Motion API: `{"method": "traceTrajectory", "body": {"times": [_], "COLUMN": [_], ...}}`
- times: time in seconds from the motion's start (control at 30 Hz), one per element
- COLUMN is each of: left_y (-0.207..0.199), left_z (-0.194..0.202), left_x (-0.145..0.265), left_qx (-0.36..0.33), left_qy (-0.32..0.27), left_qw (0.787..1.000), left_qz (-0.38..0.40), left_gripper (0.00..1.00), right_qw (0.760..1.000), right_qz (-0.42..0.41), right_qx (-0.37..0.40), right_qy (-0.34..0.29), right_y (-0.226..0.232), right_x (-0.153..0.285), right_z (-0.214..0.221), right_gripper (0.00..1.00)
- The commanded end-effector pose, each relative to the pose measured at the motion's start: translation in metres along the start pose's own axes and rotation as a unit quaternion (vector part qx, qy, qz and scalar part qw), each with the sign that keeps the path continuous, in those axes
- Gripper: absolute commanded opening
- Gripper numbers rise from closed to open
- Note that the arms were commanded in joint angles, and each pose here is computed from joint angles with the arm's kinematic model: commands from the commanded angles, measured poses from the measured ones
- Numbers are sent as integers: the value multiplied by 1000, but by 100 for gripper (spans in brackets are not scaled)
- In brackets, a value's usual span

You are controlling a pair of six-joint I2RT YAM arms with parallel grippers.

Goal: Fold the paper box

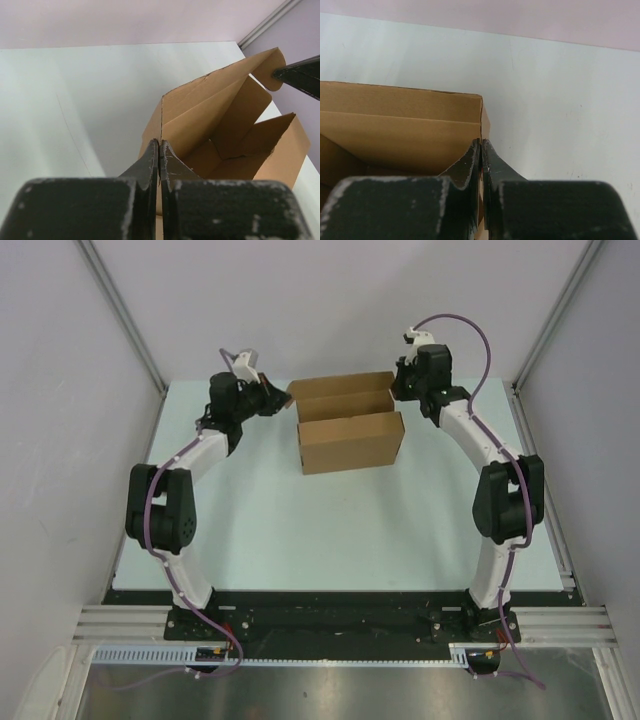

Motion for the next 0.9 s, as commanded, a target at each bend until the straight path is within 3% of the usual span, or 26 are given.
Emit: {"method": "traceTrajectory", "body": {"times": [0.0,0.53,0.87], "left_y": [-39,-44,-67], "left_z": [1,0,7], "left_x": [-8,-29,-18], "left_qx": [-9,-4,3], "left_qy": [8,15,16], "left_qw": [998,998,998], "left_qz": [56,54,65], "left_gripper": [0,0,1], "right_qw": [999,999,999], "right_qz": [-37,-33,-33], "right_qx": [-25,-31,-37], "right_qy": [15,23,14], "right_y": [35,43,55], "right_x": [16,14,34], "right_z": [13,26,22], "right_gripper": [0,0,0]}}
Point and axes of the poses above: each gripper's point midway between its finger pads, its own x axis back along the fingers, its own y axis along the line the jaws close on, z = x × y, the point moved 3 cm from there along x, back along the fingers, and after that the axes turned 8 degrees about -x, right-handed, at the moved point
